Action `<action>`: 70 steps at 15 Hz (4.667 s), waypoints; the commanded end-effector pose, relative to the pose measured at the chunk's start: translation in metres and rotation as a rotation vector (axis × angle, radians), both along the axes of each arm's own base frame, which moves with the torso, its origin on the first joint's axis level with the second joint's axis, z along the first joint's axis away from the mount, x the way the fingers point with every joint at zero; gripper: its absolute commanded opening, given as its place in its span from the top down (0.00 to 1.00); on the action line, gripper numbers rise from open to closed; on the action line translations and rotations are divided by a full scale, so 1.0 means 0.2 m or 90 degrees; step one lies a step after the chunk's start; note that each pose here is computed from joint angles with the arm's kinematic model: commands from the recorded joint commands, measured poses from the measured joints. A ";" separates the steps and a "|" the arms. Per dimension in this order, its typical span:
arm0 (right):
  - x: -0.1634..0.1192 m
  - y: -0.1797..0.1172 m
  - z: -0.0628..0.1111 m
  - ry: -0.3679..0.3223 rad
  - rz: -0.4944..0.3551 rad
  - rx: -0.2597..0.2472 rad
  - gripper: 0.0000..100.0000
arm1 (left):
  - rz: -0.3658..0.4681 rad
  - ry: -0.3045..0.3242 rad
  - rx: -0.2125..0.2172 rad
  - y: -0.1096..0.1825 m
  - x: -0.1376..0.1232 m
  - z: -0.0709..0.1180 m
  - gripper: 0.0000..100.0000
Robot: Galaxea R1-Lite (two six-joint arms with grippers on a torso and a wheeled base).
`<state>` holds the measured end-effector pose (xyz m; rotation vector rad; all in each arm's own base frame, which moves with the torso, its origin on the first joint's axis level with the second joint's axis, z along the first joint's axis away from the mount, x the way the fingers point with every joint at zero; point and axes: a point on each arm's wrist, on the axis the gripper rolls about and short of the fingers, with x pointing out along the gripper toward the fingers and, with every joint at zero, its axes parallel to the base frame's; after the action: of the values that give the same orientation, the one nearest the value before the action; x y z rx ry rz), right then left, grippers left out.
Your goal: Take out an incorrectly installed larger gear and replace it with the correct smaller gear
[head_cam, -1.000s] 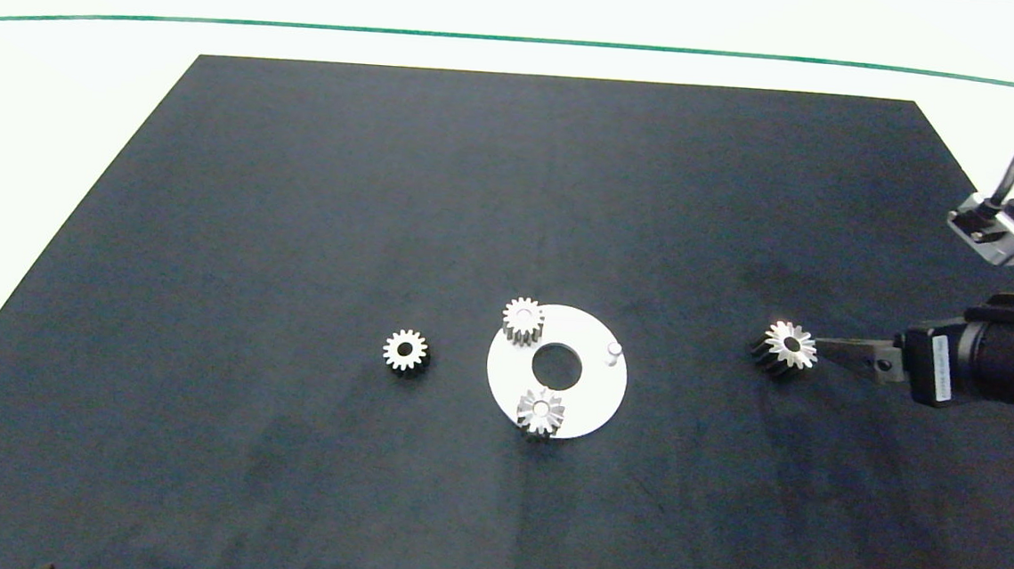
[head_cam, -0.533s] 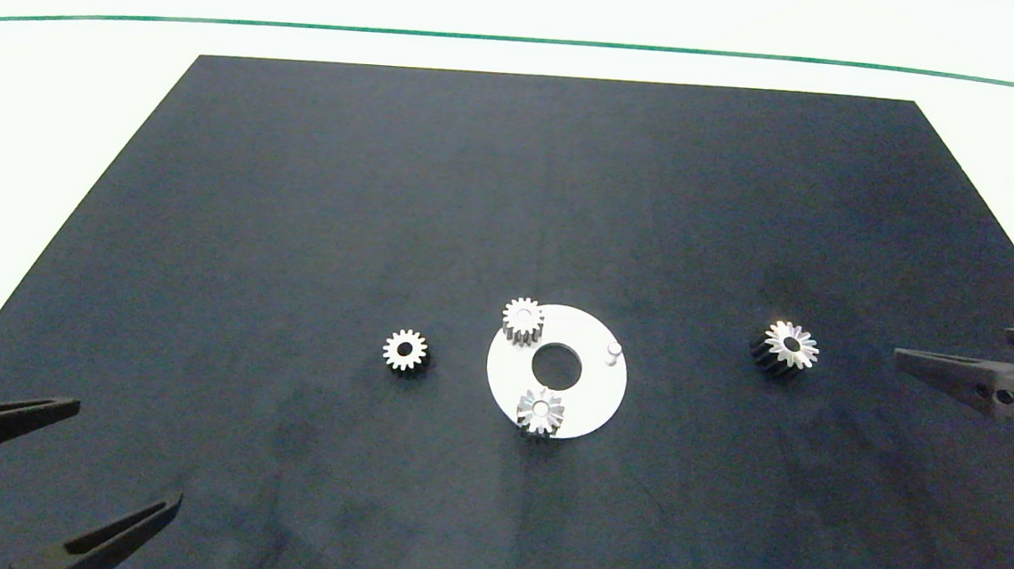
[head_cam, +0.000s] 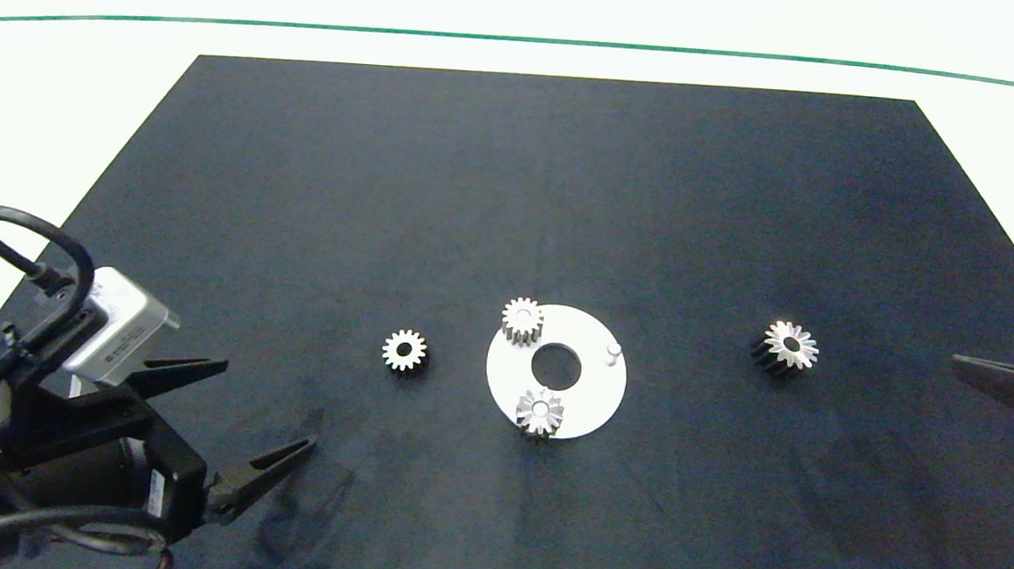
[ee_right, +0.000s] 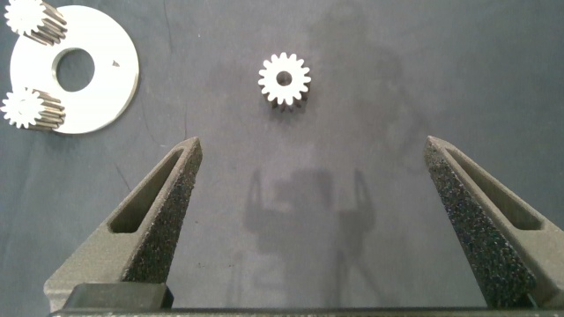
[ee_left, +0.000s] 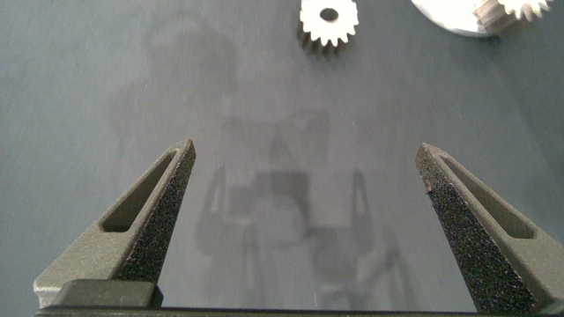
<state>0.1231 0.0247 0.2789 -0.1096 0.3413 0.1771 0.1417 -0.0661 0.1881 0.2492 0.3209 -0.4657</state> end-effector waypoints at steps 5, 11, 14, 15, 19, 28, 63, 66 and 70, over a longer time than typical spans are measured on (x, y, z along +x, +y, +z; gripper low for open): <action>-0.04 -0.01 0.01 -0.013 0.000 0.002 0.00 | -0.021 0.035 0.063 -0.07 0.12 -0.08 0.00; -0.05 -0.01 0.01 -0.015 0.002 0.003 0.00 | -0.038 0.028 0.083 -0.13 0.21 -0.06 0.00; -0.05 -0.01 0.00 -0.012 0.002 0.002 0.00 | -0.042 0.016 0.105 -0.21 0.26 -0.04 0.00; -0.06 -0.01 -0.01 -0.011 0.002 0.002 0.00 | -0.047 0.017 0.108 -0.23 0.29 -0.04 0.00; -0.07 -0.01 -0.02 -0.008 0.010 0.004 0.00 | -0.032 -0.005 0.118 -0.29 0.39 -0.06 0.00; -0.07 -0.01 -0.04 0.000 0.020 0.008 0.00 | -0.030 -0.009 0.131 -0.37 0.49 -0.09 0.00; -0.08 -0.01 -0.05 0.000 0.023 0.008 0.00 | -0.026 0.008 0.134 -0.42 0.57 -0.13 0.49; -0.08 -0.01 -0.05 -0.001 0.023 0.009 0.00 | -0.025 0.010 0.131 -0.42 0.57 -0.13 0.55; -0.09 -0.01 -0.05 -0.003 0.023 0.009 0.00 | -0.026 0.012 0.132 -0.42 0.56 -0.13 0.62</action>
<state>0.1056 0.0221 0.2691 -0.1014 0.3323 0.2148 0.2539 -0.1499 0.1617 0.4528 0.3839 -0.4762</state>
